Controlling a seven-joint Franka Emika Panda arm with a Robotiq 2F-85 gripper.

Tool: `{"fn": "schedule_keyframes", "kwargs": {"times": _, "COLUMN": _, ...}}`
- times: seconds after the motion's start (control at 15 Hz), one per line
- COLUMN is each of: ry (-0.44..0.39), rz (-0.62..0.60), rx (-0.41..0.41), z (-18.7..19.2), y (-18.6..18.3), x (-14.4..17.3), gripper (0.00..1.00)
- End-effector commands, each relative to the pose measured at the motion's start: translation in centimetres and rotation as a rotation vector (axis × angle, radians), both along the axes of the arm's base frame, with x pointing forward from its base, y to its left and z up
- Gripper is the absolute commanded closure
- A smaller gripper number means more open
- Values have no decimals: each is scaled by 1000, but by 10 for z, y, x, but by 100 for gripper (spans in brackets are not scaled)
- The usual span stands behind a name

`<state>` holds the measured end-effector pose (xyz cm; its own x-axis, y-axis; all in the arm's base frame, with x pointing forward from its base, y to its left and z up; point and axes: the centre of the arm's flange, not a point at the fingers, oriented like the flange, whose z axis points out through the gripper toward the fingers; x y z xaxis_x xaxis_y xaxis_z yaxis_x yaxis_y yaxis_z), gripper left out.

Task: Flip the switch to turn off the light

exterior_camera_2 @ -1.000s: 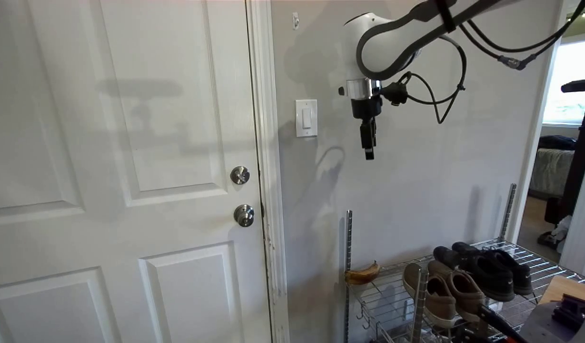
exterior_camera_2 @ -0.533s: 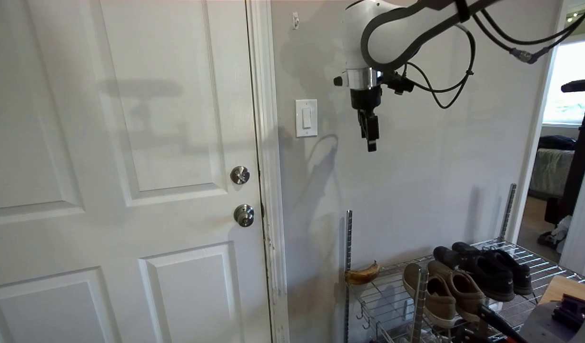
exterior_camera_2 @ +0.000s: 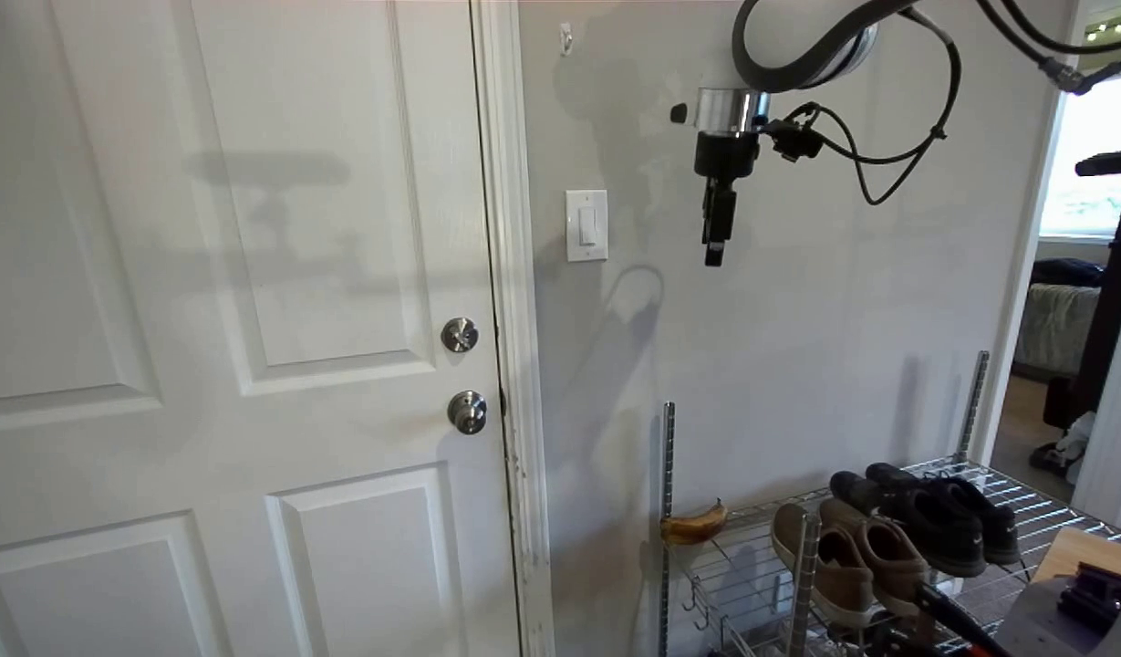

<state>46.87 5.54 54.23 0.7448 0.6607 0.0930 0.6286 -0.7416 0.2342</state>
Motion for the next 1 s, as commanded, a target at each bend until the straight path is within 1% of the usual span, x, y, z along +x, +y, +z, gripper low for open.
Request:
{"fn": "schedule_keyframes", "kwargs": {"times": 0.0, "ry": -45, "rz": -109, "rx": 117, "z": -5, "y": -13, "x": -16, "gripper": 0}}
{"fn": "schedule_keyframes", "kwargs": {"times": 0.2, "ry": -55, "rz": -90, "rx": 158, "z": -8, "y": -10, "x": -13, "gripper": 0}}
{"fn": "schedule_keyframes", "kwargs": {"times": 0.27, "ry": -69, "rz": -80, "rx": 161, "z": -9, "y": -6, "x": -11, "gripper": 0}}
{"fn": "schedule_keyframes", "kwargs": {"times": 0.4, "ry": -76, "rz": -57, "rx": 144, "z": -10, "y": 1, "x": -12, "gripper": 0}}
{"fn": "schedule_keyframes", "kwargs": {"times": 0.47, "ry": -54, "rz": -76, "rx": 133, "z": -5, "y": -5, "x": -6, "gripper": 0}}
{"fn": "schedule_keyframes", "kwargs": {"times": 0.93, "ry": -56, "rz": -65, "rx": 131, "z": -6, "y": 0, "x": -6, "gripper": 0}}
